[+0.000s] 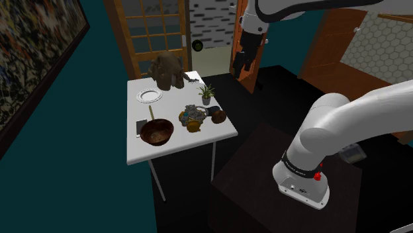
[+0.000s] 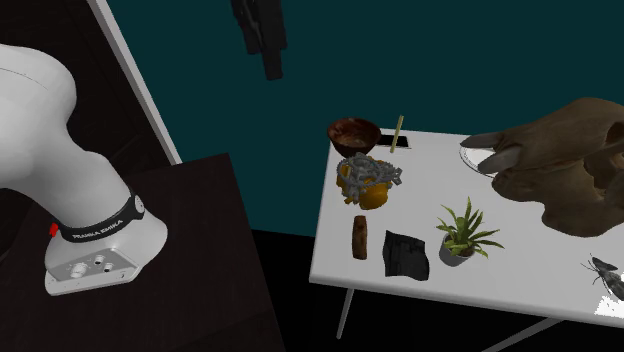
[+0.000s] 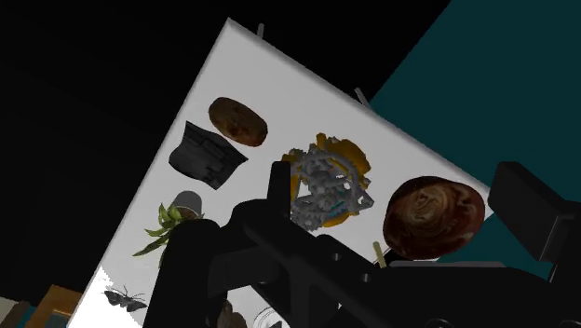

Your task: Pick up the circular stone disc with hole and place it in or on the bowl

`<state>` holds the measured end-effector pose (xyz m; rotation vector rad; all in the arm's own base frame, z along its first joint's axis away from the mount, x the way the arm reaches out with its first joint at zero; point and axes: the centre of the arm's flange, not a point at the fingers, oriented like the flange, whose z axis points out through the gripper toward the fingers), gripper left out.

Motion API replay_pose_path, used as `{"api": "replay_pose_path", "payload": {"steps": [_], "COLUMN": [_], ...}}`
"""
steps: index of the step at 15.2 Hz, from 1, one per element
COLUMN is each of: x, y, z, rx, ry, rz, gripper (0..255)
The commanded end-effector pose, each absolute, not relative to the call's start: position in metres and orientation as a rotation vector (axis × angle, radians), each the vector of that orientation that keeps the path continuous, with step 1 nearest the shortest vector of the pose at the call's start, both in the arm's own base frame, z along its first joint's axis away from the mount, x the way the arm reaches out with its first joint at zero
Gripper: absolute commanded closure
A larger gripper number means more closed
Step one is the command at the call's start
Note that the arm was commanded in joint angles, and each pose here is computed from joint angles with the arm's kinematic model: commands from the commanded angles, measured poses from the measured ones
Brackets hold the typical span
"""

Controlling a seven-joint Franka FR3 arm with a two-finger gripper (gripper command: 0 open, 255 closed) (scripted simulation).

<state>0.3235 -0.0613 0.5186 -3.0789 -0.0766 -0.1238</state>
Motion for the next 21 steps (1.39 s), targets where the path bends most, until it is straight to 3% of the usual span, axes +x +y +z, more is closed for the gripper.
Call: {"api": "replay_pose_path", "payload": {"steps": [1, 21], "x": [0.328, 0.412], "y": [-0.073, -0.157], "z": [0.493, 0.259], "rx": [-3.077, -2.878], "ry": [-0.183, -1.154], "rz": [-0.139, -0.250], "gripper": [0, 0]}}
